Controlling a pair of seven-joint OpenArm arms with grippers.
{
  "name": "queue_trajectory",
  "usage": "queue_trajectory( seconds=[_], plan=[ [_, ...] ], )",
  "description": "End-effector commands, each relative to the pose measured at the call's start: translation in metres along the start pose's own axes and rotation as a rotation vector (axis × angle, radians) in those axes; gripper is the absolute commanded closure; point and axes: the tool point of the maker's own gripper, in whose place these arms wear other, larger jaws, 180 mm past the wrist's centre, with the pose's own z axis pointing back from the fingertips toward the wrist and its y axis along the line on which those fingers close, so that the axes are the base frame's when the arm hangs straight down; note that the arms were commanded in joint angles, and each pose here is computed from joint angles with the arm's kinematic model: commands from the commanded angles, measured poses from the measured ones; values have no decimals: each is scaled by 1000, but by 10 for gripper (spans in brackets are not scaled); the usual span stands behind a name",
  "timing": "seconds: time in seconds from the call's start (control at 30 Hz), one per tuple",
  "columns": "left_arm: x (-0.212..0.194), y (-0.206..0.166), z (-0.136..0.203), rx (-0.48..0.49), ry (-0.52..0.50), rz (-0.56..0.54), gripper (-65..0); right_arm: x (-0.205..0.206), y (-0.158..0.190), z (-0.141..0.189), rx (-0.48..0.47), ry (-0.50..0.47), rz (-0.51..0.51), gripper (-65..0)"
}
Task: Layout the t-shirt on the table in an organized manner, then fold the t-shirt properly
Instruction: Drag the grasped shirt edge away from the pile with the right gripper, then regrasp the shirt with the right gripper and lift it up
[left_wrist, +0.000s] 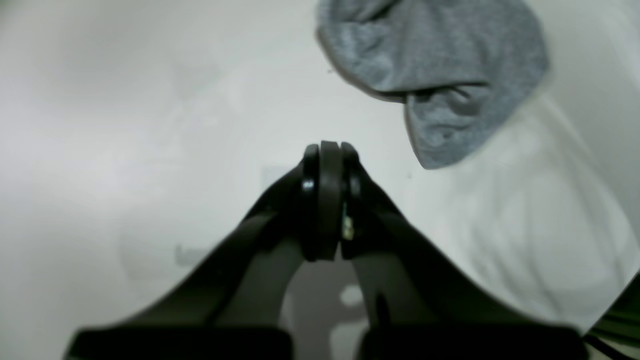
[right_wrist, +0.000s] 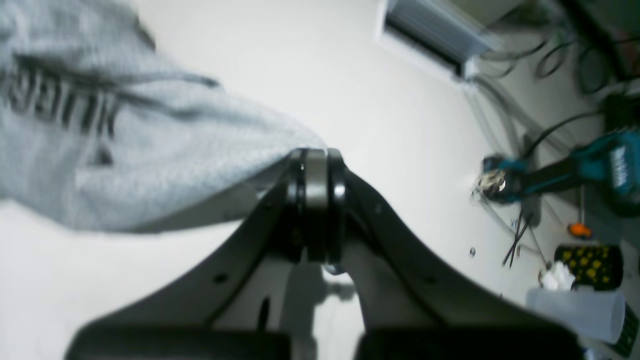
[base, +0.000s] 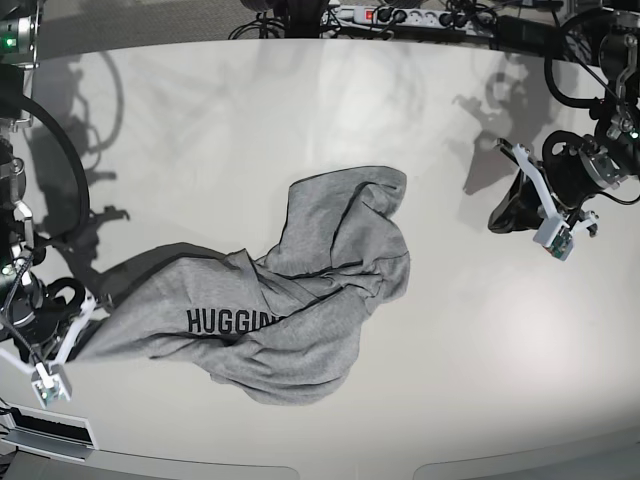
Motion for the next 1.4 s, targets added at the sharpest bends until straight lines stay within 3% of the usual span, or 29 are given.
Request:
queue_trajectory(
  seconds=[0.0,0.13,0.37,0.43,0.53,0.63,0.67,0.77,0.8,0.83,0.9,0.97,1.1,1.17,1.37],
  plan=[
    [17,4,4,-1,-54,-19,0,19,-13,5,-25,-58,25,0],
    [21,6,4,-2,-62,-27,0,41,5,15,84,-129,113,0],
    [13,4,4,-9,-20,-31,0,61,58,38,387,-248,134,0],
    [12,4,4,-11,-17,-30,0,60,47,33,322,-230,106,0],
    [12,4,4,-10,-16,-30,0,52,5,20,99,-178,1,0],
    [13,3,4,-15,-22,-22,0,38,-20,10,-30,-128,-52,0],
    [13,3,4,-15,-23,-22,0,33,-24,7,-49,-110,-55,-25],
    [13,3,4,-15,-22,-22,0,26,-26,2,-58,-87,-79,-360],
    [13,3,4,-15,-22,-23,0,26,-26,2,-55,-84,-80,-444],
    [13,3,4,-15,-22,-22,0,25,-26,3,-57,-76,-80,-487],
    [13,3,4,-15,-22,-23,0,27,-26,4,-52,-78,-71,-493],
    [13,3,4,-15,-23,-22,0,34,-11,7,23,-103,-25,-492],
    [16,1,4,-26,-39,-5,0,49,65,28,439,-196,11,-492],
    [16,1,4,-25,-38,-6,0,52,98,40,590,-235,-17,-492],
    [14,3,4,-17,-27,-12,0,42,175,41,677,-201,-36,-491]
  ],
)
